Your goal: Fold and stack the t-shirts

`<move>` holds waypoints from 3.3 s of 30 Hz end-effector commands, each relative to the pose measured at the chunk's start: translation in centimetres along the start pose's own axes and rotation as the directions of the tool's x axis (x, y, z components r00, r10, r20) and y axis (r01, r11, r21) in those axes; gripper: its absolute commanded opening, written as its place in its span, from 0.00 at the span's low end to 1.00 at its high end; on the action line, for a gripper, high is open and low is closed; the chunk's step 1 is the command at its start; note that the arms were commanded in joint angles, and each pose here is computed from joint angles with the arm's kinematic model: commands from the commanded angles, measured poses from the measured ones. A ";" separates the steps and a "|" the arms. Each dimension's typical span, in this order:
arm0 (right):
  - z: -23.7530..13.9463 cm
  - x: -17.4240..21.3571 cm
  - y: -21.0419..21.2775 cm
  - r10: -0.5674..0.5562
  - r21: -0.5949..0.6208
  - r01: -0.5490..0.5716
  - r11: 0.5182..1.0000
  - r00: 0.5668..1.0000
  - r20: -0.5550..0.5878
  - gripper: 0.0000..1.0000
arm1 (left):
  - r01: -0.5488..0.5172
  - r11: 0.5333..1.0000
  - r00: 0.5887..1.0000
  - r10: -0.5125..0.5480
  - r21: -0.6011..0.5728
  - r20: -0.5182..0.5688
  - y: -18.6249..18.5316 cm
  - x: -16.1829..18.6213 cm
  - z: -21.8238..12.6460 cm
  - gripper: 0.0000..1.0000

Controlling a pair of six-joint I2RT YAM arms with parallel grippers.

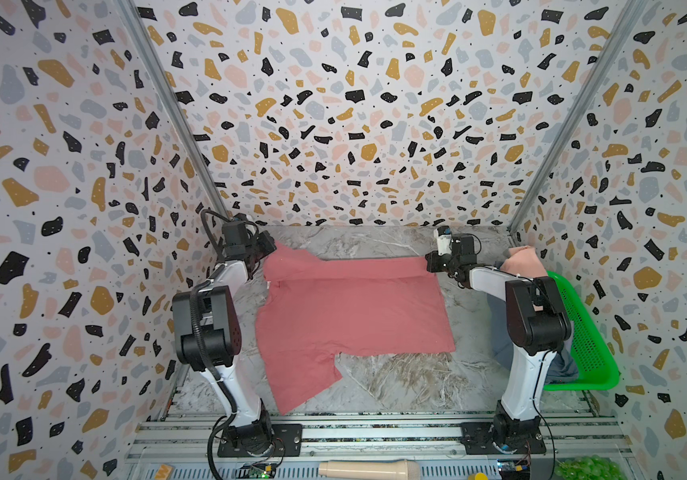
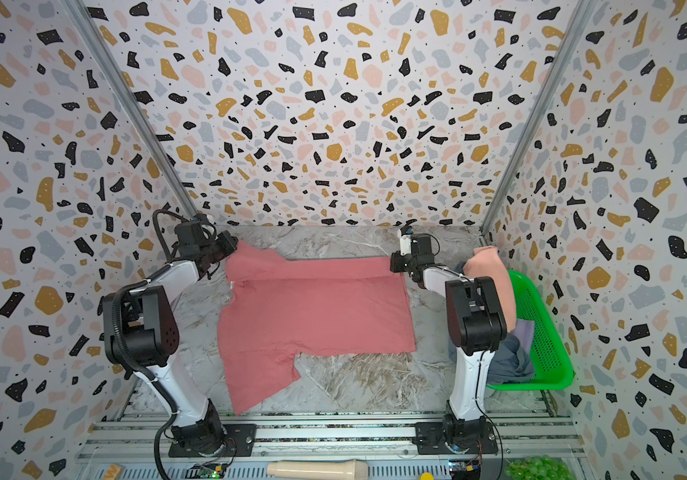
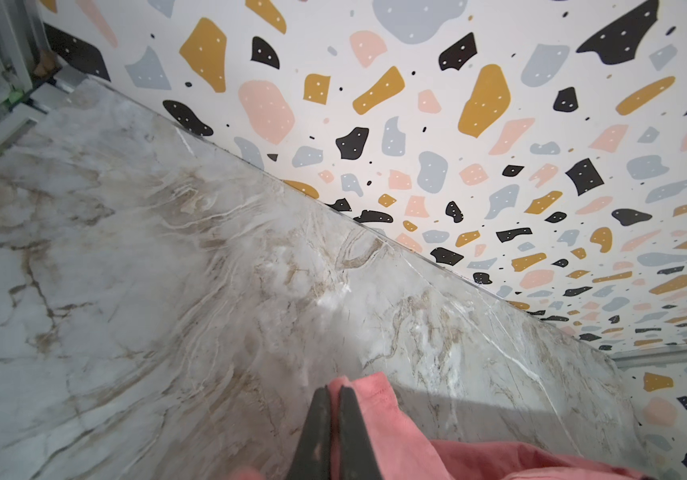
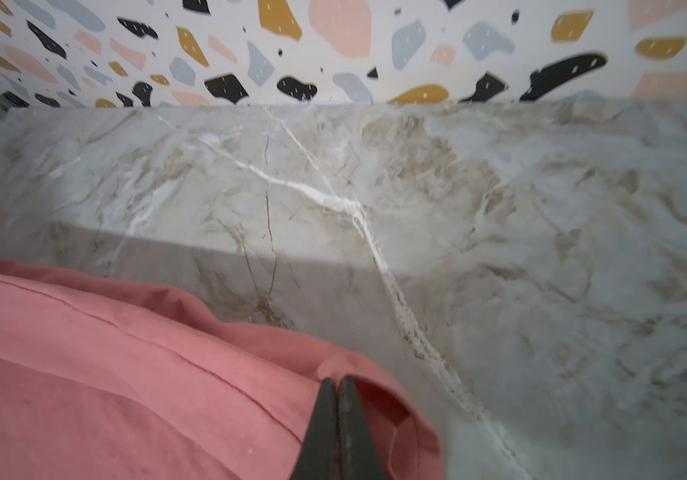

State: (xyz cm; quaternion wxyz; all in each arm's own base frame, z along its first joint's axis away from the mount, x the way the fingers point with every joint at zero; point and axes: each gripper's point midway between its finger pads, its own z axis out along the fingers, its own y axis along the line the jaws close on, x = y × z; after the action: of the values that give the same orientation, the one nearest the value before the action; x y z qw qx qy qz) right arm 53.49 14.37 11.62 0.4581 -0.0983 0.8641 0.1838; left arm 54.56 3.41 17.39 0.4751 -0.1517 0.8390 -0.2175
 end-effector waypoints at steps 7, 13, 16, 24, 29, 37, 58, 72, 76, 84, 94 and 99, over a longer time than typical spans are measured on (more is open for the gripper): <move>-3.5 -5.0 1.7 -0.104 -0.015 0.107 0.994 0.982 0.158 0.01 | -0.212 0.977 0.974 0.210 0.014 0.085 -2.6 -1.6 -4.1 0.00; -7.7 0.0 0.7 -0.084 0.076 0.074 0.994 0.987 0.136 0.34 | -0.167 0.977 0.974 0.185 -0.132 0.133 -2.2 4.3 -10.1 0.08; -10.8 0.1 0.1 -0.041 0.107 0.020 0.994 0.978 0.203 0.51 | -0.030 0.967 0.934 0.117 -0.253 0.338 -0.8 4.2 -14.9 0.38; -10.3 -0.6 1.7 -0.004 0.027 0.000 1.000 0.986 0.167 0.57 | 0.033 0.909 0.930 0.125 -0.415 0.347 1.7 3.6 -16.8 0.69; -8.1 0.5 3.4 0.045 -0.064 -0.039 0.997 0.994 0.102 0.57 | -0.029 0.952 0.980 0.086 -0.303 0.177 0.3 5.9 -12.3 0.64; -4.5 4.3 6.9 0.030 -0.154 -0.040 0.987 0.997 -0.066 0.57 | -0.058 0.917 0.997 0.038 -0.394 -0.060 3.4 11.0 -8.9 0.60; -0.2 10.2 5.6 0.078 -0.104 -0.107 0.989 0.964 -0.253 0.59 | -0.034 0.867 0.978 -0.074 -0.498 -0.195 7.5 17.3 -7.6 0.18; 0.3 12.5 4.1 0.109 -0.045 -0.129 0.991 0.943 -0.314 0.55 | -0.100 0.897 0.993 0.059 -0.430 -0.106 1.7 15.3 -15.0 0.15; 0.0 12.6 3.6 0.113 -0.035 -0.132 0.991 0.939 -0.325 0.55 | -0.074 0.925 0.995 0.041 -0.373 -0.096 -0.1 15.7 -17.7 0.49; -0.7 10.8 3.5 0.110 -0.046 -0.128 0.991 0.951 -0.288 0.55 | -0.053 0.958 0.997 0.064 -0.280 0.032 -3.3 10.8 -16.1 0.59; -1.9 10.3 4.0 0.123 -0.061 -0.143 0.988 0.960 -0.252 0.55 | -0.007 0.943 0.985 -0.052 -0.333 -0.166 -1.0 14.6 -5.7 0.48; -1.8 10.5 3.8 0.132 -0.052 -0.150 0.987 0.960 -0.248 0.55 | 0.008 0.922 0.972 -0.098 -0.386 -0.213 0.5 16.7 -3.0 0.41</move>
State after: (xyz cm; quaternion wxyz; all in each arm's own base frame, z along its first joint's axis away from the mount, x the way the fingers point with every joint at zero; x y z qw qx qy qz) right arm 45.24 17.60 3.85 0.3271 -0.0843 0.9112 0.2357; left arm 41.73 -2.71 5.55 0.3116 -0.2251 0.9209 -0.0651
